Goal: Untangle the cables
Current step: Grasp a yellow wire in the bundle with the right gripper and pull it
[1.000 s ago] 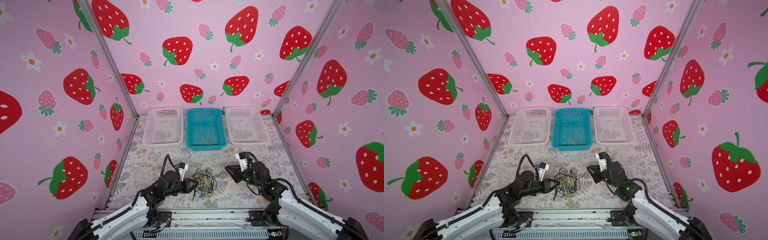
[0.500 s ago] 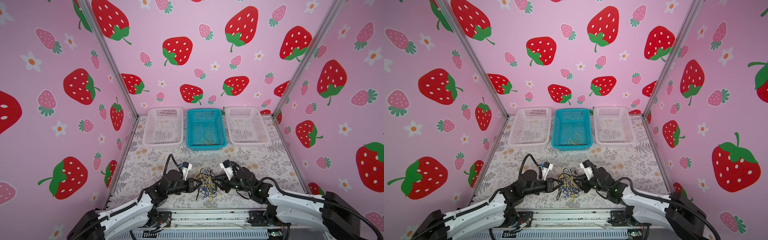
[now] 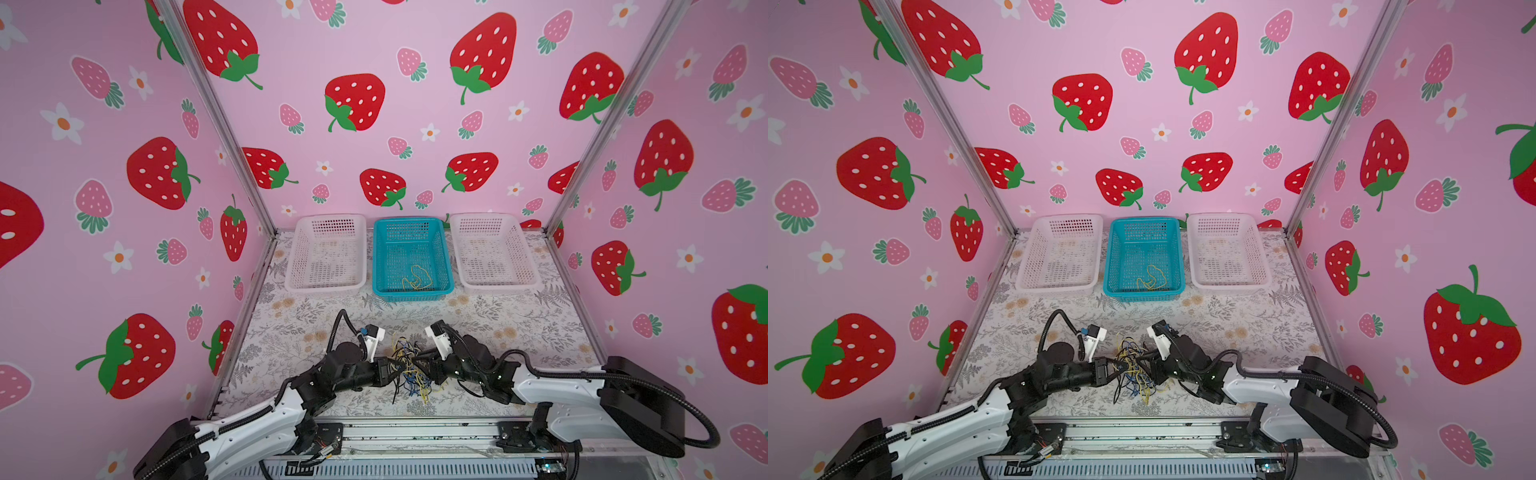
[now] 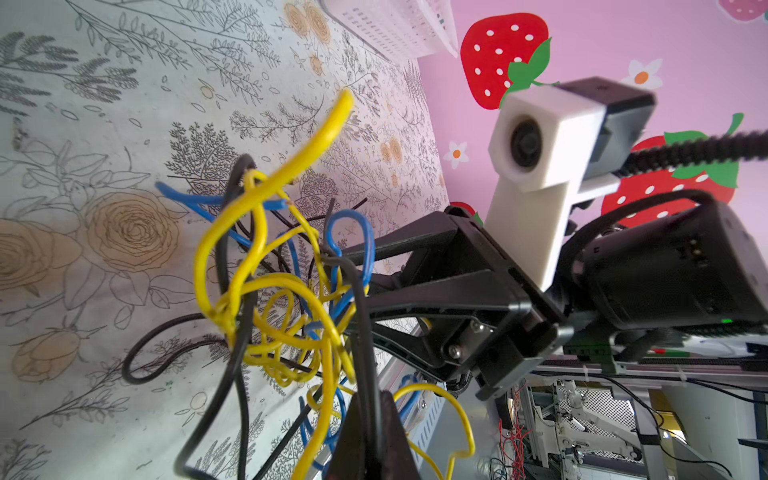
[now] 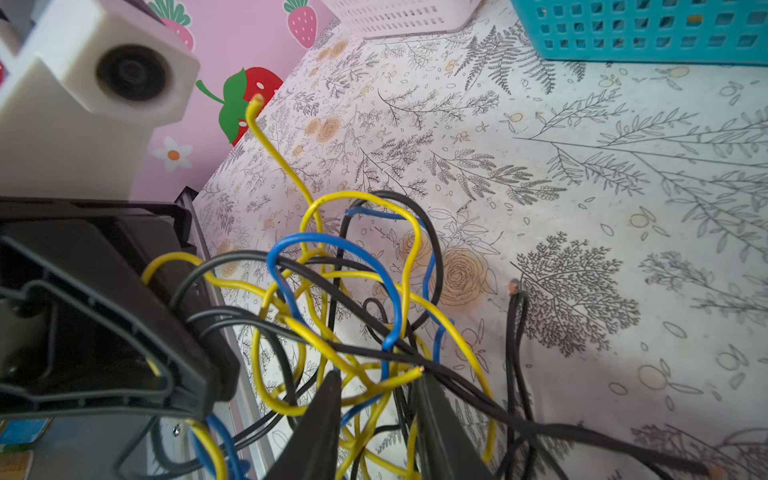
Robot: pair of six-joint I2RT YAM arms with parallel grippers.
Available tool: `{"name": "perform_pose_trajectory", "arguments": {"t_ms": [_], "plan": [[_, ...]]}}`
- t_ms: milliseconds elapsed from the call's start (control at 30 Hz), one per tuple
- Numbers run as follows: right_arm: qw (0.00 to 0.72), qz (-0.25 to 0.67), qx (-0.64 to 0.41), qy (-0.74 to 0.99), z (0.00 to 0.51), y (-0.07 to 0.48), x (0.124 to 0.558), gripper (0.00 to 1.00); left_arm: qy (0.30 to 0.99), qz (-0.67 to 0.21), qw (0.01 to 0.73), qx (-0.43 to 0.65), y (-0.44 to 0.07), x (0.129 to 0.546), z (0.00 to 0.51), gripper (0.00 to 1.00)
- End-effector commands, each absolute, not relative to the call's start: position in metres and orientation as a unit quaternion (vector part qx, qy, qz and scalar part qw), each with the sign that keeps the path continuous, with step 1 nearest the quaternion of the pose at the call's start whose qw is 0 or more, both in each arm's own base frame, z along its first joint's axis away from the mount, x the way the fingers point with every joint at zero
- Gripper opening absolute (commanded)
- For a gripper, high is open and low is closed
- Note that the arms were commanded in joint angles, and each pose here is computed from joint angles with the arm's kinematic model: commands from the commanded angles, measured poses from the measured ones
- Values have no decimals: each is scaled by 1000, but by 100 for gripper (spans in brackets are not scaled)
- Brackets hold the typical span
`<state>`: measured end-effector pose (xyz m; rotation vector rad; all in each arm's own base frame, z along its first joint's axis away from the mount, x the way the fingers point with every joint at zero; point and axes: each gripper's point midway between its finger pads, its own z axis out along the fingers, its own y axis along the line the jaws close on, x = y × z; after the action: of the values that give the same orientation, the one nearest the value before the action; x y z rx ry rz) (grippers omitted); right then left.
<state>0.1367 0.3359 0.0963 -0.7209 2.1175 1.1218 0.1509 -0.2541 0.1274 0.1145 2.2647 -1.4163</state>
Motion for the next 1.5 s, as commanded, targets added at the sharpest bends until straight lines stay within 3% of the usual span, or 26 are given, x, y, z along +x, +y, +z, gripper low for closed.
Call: {"name": "perform_pose_trajectory", "arguments": {"t_ms": [0, 367, 700, 967, 1100, 1167, 1267, 1467], "plan": [[322, 431, -257, 803, 100, 344, 141, 30, 781, -552, 290, 36, -253, 159, 164, 0], [325, 436, -261, 798, 103, 351, 138, 22, 751, -573, 328, 15, -238, 159, 183, 0], [353, 382, -254, 815, 98, 326, 148, 0, 756, -559, 339, 20, -231, 157, 189, 0], [372, 371, -238, 817, 103, 302, 150, 0, 771, -549, 321, 26, -235, 155, 177, 0], [362, 419, -283, 783, 124, 316, 133, 31, 777, -547, 310, 33, -240, 155, 172, 0], [342, 445, -307, 769, 132, 326, 122, 41, 778, -546, 309, 34, -241, 156, 170, 0], [312, 473, -327, 757, 136, 339, 108, 45, 777, -546, 311, 34, -243, 158, 171, 0], [276, 476, -345, 761, 117, 353, 95, 43, 775, -547, 313, 35, -244, 159, 173, 0]]}}
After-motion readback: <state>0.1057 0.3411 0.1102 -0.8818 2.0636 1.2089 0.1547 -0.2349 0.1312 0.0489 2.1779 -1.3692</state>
